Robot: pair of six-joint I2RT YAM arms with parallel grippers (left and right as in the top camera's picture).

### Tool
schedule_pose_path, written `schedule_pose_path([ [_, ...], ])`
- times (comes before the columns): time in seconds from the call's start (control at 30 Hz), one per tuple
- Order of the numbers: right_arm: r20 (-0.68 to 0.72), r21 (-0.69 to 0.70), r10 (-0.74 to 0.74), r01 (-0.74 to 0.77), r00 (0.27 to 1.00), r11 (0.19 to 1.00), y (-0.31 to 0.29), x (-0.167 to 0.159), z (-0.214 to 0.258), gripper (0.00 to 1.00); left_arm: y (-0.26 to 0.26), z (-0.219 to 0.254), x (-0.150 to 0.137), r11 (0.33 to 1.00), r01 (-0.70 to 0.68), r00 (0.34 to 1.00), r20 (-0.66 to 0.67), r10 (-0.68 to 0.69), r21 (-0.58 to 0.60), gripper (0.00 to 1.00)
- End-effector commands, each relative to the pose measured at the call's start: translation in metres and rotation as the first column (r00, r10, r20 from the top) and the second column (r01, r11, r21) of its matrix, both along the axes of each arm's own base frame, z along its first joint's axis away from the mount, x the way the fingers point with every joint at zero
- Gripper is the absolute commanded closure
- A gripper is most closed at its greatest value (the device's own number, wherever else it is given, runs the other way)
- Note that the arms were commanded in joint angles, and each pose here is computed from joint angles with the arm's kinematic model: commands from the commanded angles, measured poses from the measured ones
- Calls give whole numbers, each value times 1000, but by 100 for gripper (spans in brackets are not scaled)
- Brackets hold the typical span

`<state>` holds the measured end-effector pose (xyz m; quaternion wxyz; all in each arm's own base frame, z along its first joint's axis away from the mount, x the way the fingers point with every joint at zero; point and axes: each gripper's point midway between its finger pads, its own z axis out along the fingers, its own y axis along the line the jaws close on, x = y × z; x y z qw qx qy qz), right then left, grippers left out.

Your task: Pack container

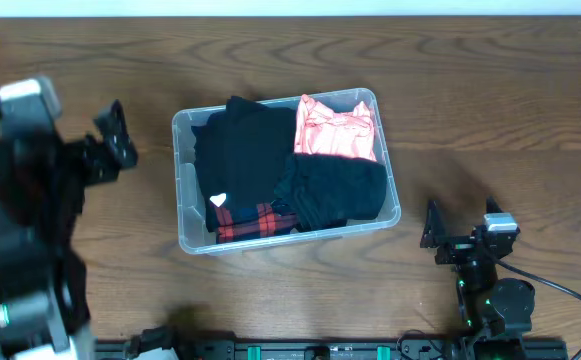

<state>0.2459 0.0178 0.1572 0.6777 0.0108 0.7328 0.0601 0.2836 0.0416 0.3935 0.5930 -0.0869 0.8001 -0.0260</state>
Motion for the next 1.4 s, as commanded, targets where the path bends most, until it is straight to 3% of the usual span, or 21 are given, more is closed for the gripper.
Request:
schedule_pose_path([
  [0.0, -2, 16, -4, 4, 1000, 1000, -1, 0, -1, 1, -6, 7, -15, 998, 23, 997, 78, -27, 54, 2],
  [0.3, -2, 16, -4, 4, 1000, 1000, -1, 0, -1, 1, -38, -13, -44, 986, 116, 970, 199, -138, 121, 2],
  [0.53, -2, 16, -3, 3, 1000, 1000, -1, 0, -1, 1, -56, -39, -44, 972, 172, 922, 323, -215, 159, 2],
  [0.8, -2, 16, -4, 4, 1000, 1000, -1, 0, -1, 1, -58, -44, -51, 968, 144, 845, 484, -227, 204, 2],
  [1.37, -2, 16, -4, 4, 1000, 1000, -1, 0, -1, 1, -60, -50, -75, 966, 116, 781, 580, -231, 229, 2],
])
